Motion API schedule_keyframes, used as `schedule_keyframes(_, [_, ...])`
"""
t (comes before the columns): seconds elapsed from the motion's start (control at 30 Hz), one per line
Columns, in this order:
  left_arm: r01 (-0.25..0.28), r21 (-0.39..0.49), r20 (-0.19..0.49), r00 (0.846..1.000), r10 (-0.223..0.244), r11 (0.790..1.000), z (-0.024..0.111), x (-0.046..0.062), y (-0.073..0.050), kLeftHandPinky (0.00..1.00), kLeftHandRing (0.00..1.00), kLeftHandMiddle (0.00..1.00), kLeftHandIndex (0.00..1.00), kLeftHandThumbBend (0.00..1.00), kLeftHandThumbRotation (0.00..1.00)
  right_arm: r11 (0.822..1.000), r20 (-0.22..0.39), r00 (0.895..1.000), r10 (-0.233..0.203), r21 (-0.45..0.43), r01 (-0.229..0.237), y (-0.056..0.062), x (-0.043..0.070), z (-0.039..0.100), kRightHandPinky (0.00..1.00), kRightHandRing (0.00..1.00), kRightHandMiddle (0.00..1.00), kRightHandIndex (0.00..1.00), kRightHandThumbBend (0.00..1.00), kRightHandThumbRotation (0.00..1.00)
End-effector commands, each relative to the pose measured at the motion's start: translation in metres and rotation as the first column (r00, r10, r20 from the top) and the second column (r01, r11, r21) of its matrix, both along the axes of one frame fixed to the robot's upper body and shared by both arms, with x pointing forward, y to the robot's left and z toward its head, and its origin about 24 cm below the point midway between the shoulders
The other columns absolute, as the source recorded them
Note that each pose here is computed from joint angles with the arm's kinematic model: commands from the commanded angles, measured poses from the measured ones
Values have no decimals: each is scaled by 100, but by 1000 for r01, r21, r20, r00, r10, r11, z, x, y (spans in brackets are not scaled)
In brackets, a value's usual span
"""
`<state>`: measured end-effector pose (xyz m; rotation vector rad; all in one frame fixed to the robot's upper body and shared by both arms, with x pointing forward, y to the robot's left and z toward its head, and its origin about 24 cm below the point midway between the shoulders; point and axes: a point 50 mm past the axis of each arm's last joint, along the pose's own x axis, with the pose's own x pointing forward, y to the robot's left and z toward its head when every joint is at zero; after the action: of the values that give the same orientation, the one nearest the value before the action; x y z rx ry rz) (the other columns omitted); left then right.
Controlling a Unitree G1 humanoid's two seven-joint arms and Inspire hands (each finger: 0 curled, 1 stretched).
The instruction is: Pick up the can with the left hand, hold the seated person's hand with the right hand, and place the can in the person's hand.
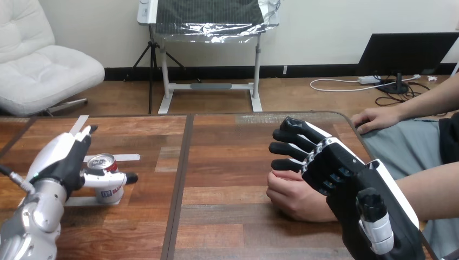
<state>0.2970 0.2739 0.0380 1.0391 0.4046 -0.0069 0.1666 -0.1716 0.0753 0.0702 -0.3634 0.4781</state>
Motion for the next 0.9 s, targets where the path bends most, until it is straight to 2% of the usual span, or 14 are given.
schedule_keyframes(0.0, [27, 41, 45, 999, -28, 999, 20, 16, -4, 100, 99, 99, 97, 91, 40, 1000, 71, 997, -3, 10, 3, -2, 4, 13, 77, 83, 86, 86, 95, 87])
schedule_keyframes(0.37, [33, 68, 19, 999, -34, 997, 19, 18, -6, 96, 93, 94, 94, 89, 41, 1000, 74, 997, -7, 11, 6, -2, 4, 14, 78, 84, 86, 86, 95, 87])
schedule_keyframes(0.87, [21, 72, 4, 1000, -22, 997, 20, 21, -8, 96, 91, 91, 90, 87, 37, 1000, 74, 997, -11, 8, 10, -2, 3, 14, 78, 84, 86, 86, 95, 87])
